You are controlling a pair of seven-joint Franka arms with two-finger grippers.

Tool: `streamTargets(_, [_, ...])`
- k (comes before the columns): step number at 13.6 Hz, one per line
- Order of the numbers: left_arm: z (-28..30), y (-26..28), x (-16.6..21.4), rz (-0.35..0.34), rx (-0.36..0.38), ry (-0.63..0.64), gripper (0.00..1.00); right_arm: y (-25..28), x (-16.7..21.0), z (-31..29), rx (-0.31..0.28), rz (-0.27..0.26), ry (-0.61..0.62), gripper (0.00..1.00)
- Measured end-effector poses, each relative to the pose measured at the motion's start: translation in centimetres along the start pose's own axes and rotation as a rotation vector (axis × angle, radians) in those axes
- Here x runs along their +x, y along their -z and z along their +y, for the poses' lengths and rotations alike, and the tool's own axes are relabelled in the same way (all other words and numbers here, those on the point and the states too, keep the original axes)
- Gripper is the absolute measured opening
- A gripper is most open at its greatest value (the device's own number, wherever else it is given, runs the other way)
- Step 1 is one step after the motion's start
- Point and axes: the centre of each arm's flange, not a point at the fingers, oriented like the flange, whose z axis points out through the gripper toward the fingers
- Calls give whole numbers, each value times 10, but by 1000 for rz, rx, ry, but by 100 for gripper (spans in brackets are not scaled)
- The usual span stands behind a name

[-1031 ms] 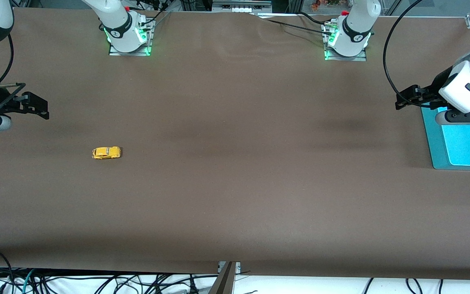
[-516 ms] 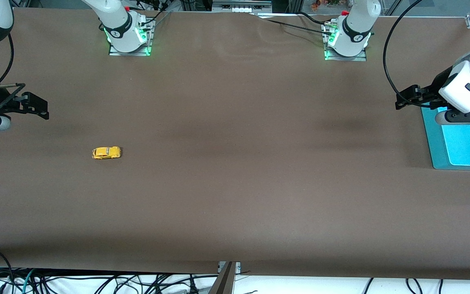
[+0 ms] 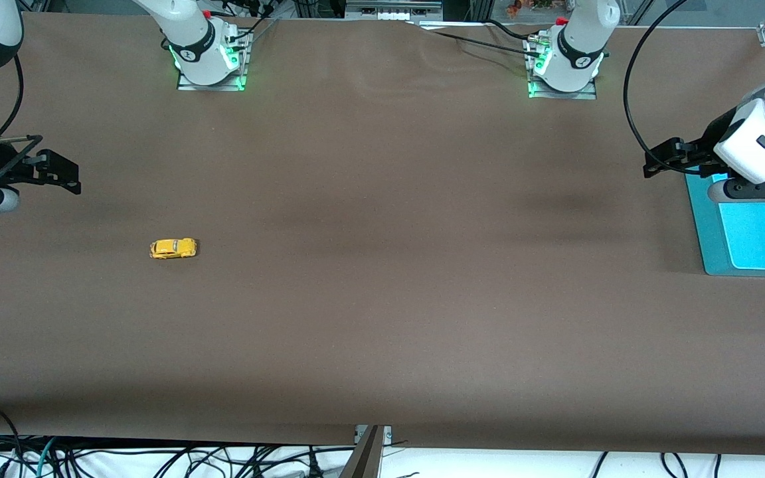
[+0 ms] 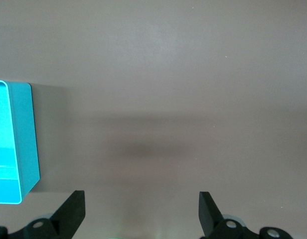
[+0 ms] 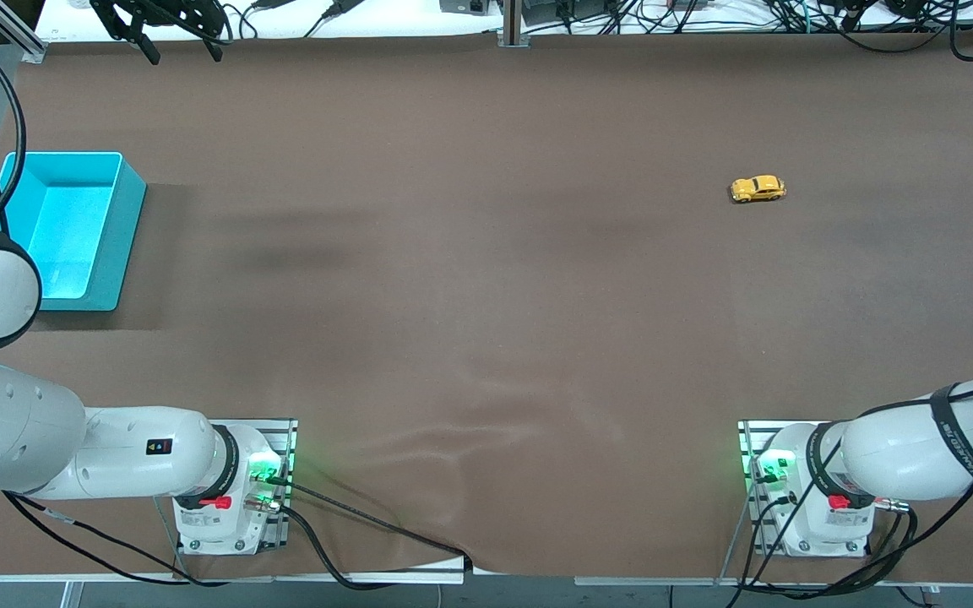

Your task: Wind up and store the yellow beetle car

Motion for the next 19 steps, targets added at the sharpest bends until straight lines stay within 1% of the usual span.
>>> streamTargets(10, [0,0,0,0,0,0,100,0,0,-1,1,0,2,100])
streamTargets(13, [0,0,0,0,0,0,100,-1,3,-11,3,-1,19,100])
streamTargets(15, [0,0,0,0,0,0,100,-6,6,-24,6,-10,41,100])
streamTargets(19, [0,0,0,0,0,0,100,-25,15,-44,9,-48,74,100])
